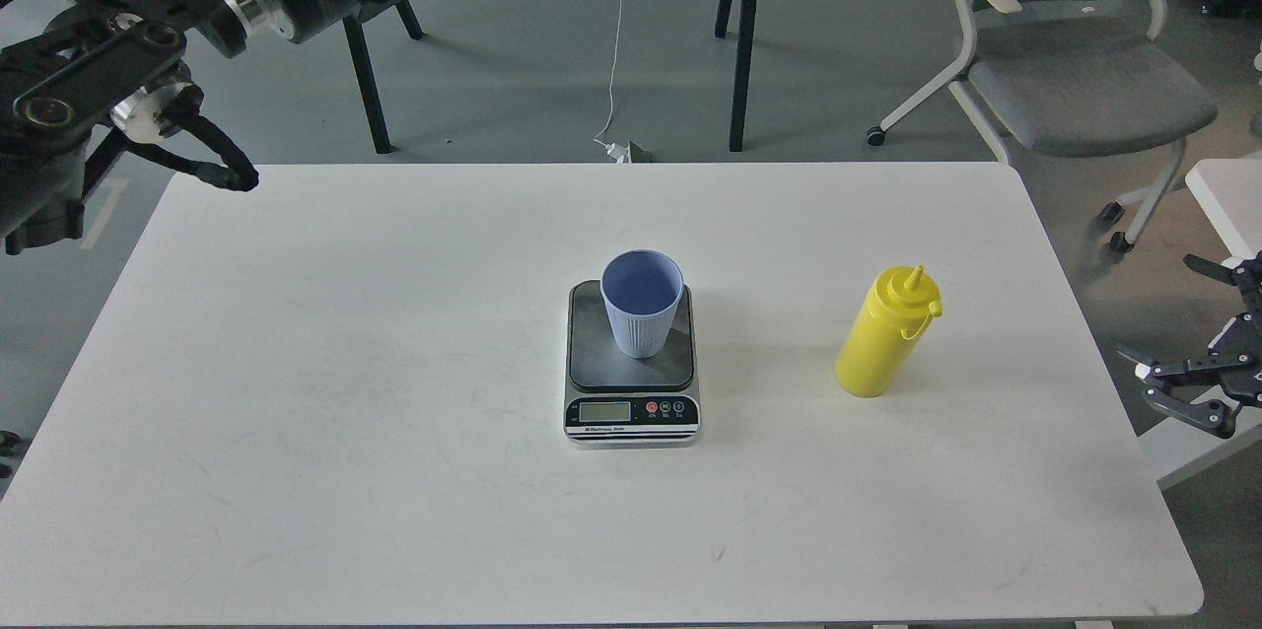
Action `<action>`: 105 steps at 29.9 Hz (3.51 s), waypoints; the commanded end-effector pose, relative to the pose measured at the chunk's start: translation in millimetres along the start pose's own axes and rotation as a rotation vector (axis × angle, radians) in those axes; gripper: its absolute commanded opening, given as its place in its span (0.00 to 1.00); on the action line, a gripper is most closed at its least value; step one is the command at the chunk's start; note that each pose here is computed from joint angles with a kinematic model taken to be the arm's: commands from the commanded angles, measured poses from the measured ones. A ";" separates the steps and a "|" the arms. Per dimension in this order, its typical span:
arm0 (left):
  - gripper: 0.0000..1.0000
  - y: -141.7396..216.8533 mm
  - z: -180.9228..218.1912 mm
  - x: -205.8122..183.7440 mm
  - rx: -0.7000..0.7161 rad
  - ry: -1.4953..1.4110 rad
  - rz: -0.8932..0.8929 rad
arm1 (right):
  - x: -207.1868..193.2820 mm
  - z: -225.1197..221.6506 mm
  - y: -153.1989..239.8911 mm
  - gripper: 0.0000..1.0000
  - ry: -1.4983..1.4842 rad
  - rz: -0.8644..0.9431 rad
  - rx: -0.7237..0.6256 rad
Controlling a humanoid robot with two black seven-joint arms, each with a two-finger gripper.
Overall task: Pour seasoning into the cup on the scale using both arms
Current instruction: 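Bring the right gripper low toward the yellow squeeze bottle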
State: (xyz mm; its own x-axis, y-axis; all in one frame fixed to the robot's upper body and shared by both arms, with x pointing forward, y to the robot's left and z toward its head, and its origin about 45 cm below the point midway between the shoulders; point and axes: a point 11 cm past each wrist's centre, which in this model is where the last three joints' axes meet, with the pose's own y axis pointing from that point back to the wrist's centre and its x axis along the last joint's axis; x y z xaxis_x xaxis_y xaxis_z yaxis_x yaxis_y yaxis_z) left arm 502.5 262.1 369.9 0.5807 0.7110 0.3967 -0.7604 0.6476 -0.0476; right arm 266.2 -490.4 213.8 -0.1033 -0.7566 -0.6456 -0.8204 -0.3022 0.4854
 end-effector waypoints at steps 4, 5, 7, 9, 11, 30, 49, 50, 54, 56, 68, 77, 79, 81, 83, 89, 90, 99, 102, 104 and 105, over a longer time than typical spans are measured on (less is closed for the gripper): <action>0.89 -1.8 -5.3 -7.4 0.011 0.003 -0.021 | 1.0 33.1 -19.8 1.00 -0.066 -0.037 -0.025; 0.93 -1.8 -5.3 -7.9 0.011 0.005 -0.025 | 1.4 41.0 -23.1 1.00 -0.082 -0.043 -0.033; 0.95 -1.7 -6.7 -9.7 0.013 0.011 -0.033 | -0.6 54.6 -30.9 1.00 -0.111 -0.062 -0.044; 0.95 -0.6 -9.6 -11.3 0.017 0.018 -0.039 | -2.1 63.9 -34.9 0.99 -0.124 -0.073 -0.058; 0.95 -0.8 -10.3 -12.4 0.018 0.020 -0.041 | -1.3 76.6 -36.9 0.99 -0.136 -0.076 -0.079; 0.98 -0.9 -15.3 -20.1 0.028 0.030 -0.070 | -29.1 134.5 -72.6 0.99 -0.142 -0.196 -0.150; 0.99 3.0 -23.3 -25.8 0.043 0.051 -0.097 | -29.4 109.8 -72.2 1.00 -0.129 -0.200 -0.083; 0.99 3.1 -23.2 -26.5 0.043 0.055 -0.103 | -28.5 110.1 -71.9 1.00 -0.129 -0.198 -0.083; 0.99 4.9 -26.7 -28.4 0.056 0.053 -0.115 | -18.2 113.3 -68.1 0.99 -0.135 -0.169 -0.084; 0.99 6.5 -30.9 -30.1 0.075 0.043 -0.126 | -7.1 114.6 -65.8 0.99 -0.134 -0.137 -0.081; 0.99 10.7 -45.1 -39.5 0.116 0.026 -0.156 | 28.6 118.3 -59.0 0.99 -0.108 -0.033 -0.072; 0.99 13.4 -51.3 -42.8 0.135 0.010 -0.170 | 4.4 132.5 -72.2 0.99 -0.120 -0.112 -0.087; 0.99 14.9 -54.3 -44.2 0.141 0.014 -0.171 | -1.0 138.4 -77.4 0.99 -0.137 -0.130 -0.087; 0.99 15.0 -54.7 -44.5 0.144 0.008 -0.175 | -6.3 139.6 -82.5 0.99 -0.156 -0.149 -0.071; 0.99 15.5 -56.1 -45.5 0.151 -0.002 -0.181 | -10.7 140.2 -87.0 0.99 -0.173 -0.164 -0.056; 0.99 18.6 -62.2 -48.5 0.166 -0.006 -0.190 | -13.7 144.6 -90.9 0.99 -0.192 -0.175 -0.050; 0.99 18.6 -62.2 -48.5 0.166 -0.006 -0.190 | -14.5 144.1 -91.5 0.99 -0.195 -0.177 -0.046; 0.99 18.1 -62.2 -49.1 0.165 -0.005 -0.191 | -24.1 142.2 -99.2 0.99 -0.238 -0.213 -0.001; 0.99 18.5 -62.9 -49.4 0.166 -0.004 -0.191 | -27.9 147.2 -102.5 0.99 -0.252 -0.223 -0.003; 0.99 18.0 -63.0 -50.2 0.167 -0.006 -0.194 | -29.5 149.4 -103.8 0.99 -0.258 -0.228 -0.005; 0.99 18.1 -63.1 -50.3 0.167 -0.007 -0.194 | -30.6 149.8 -104.7 0.99 -0.259 -0.231 -0.005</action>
State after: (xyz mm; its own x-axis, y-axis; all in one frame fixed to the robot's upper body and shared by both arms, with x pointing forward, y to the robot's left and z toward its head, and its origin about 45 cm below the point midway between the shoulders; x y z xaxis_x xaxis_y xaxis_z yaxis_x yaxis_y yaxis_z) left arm 478.0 255.8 291.7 0.7180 0.5779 0.3878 -0.6739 0.7166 0.1799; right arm 270.3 -353.3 95.4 -0.0575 -0.5054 -0.8610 -0.8365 -0.4464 0.3179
